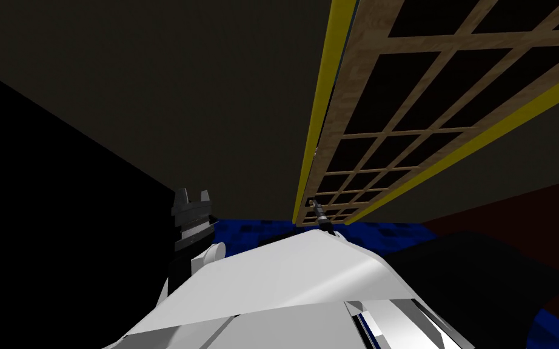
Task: Pull the door open
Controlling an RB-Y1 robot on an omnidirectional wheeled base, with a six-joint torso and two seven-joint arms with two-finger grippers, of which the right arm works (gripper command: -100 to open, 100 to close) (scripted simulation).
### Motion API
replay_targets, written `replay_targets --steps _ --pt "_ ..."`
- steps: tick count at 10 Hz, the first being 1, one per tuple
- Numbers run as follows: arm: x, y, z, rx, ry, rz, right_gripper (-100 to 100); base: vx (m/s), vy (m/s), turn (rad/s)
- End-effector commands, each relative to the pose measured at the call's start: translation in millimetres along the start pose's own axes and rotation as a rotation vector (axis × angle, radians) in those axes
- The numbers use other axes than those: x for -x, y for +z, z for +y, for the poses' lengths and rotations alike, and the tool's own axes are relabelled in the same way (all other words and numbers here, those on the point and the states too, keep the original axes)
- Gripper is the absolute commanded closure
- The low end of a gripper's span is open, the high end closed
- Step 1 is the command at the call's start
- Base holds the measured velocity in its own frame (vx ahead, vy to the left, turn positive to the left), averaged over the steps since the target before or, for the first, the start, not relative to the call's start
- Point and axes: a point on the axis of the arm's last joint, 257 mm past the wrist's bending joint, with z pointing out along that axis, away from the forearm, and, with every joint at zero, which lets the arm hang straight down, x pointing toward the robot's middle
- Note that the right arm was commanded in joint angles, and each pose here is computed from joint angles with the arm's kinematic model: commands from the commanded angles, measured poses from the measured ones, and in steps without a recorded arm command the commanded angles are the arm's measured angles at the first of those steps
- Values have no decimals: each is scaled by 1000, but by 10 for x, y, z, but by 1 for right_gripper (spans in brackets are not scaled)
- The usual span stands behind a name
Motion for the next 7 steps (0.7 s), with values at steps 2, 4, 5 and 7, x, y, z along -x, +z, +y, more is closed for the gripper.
replay_targets --steps 2,4,5,7 --pt "-133 60 -2 5 107 5 100 -52 -24 75" --pt "-133 60 -2 5 123 5 100 -28 -13 12" --pt "-133 60 -2 5 123 5 100 6 -7 -14" --pt "-137 83 -3 5 174 0 100 -27 -10 52"
